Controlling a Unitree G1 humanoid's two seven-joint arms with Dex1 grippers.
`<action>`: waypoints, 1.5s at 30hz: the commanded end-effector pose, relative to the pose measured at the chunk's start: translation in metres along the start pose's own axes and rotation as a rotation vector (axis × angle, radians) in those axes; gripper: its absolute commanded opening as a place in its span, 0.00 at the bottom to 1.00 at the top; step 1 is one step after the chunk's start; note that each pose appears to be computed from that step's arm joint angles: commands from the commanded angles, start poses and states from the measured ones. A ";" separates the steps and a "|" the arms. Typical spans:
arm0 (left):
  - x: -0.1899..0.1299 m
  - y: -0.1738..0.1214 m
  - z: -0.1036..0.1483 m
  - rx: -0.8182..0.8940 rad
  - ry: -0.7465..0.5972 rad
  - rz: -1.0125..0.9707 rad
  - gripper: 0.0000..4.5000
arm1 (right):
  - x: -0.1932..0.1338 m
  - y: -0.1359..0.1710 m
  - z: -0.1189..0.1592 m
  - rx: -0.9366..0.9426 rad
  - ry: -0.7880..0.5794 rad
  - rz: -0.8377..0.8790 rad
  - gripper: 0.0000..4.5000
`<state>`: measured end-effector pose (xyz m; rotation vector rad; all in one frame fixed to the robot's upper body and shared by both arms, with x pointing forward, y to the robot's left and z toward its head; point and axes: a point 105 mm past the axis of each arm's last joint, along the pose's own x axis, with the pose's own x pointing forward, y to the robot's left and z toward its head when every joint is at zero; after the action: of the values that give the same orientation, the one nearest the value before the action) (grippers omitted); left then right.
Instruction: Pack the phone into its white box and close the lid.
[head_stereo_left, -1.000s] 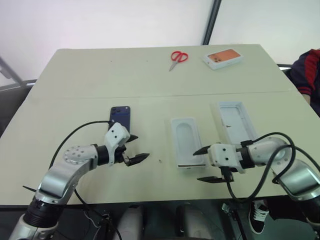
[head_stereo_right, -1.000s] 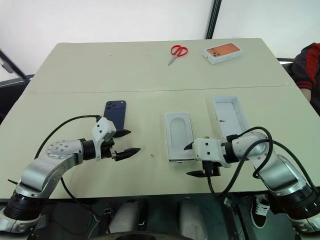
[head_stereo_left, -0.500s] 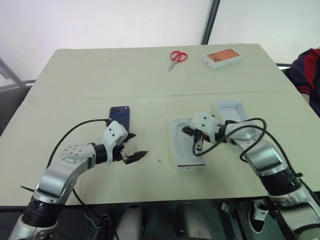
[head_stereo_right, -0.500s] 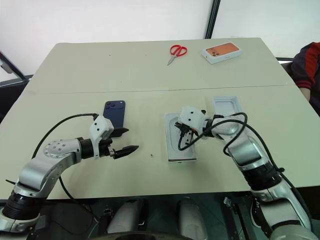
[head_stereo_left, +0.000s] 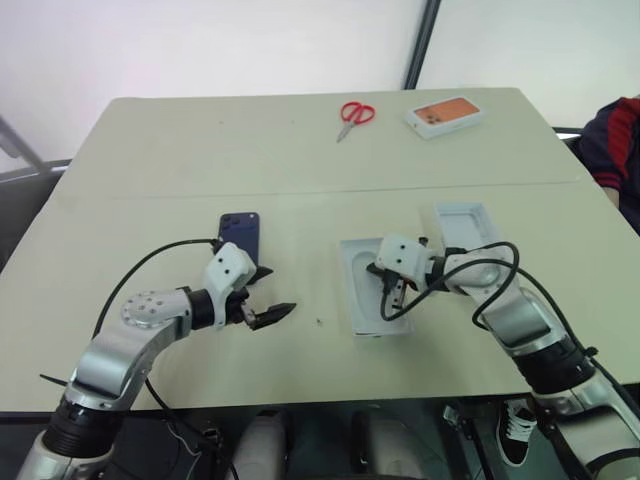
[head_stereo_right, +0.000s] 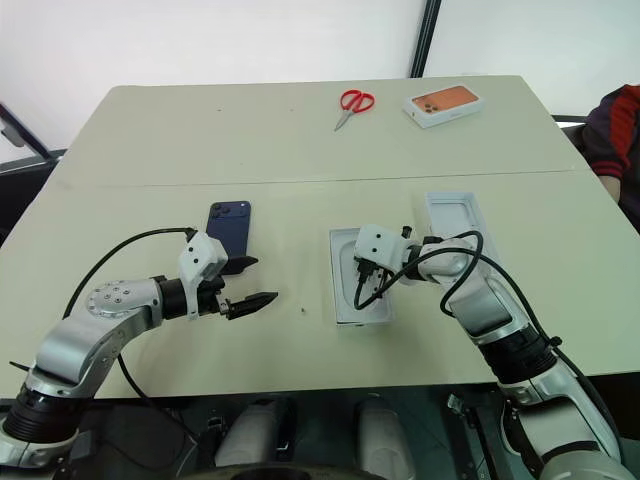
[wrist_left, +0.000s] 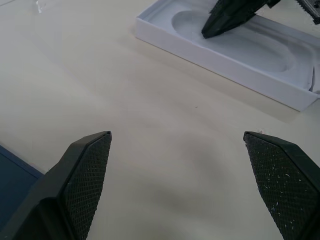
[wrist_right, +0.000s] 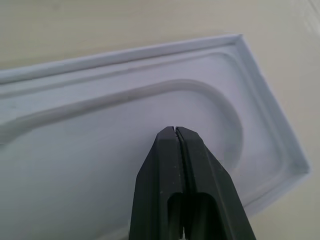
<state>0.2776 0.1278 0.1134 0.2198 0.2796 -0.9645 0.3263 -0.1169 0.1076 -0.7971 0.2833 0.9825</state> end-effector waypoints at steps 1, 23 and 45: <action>-0.004 -0.002 0.011 0.035 -0.029 -0.006 0.99 | -0.005 -0.008 0.012 -0.040 -0.027 -0.045 0.01; -0.062 0.125 -0.015 -0.546 0.019 0.792 1.00 | 0.087 0.003 0.123 -0.029 -0.270 -0.034 0.73; -0.011 0.071 -0.026 -0.809 0.143 0.420 1.00 | 0.138 0.029 0.136 -0.104 -0.241 -0.037 0.01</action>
<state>0.3390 0.2061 0.1167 -0.3278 0.5891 -0.2716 0.3612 0.0646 0.0967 -0.7634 0.0743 1.0400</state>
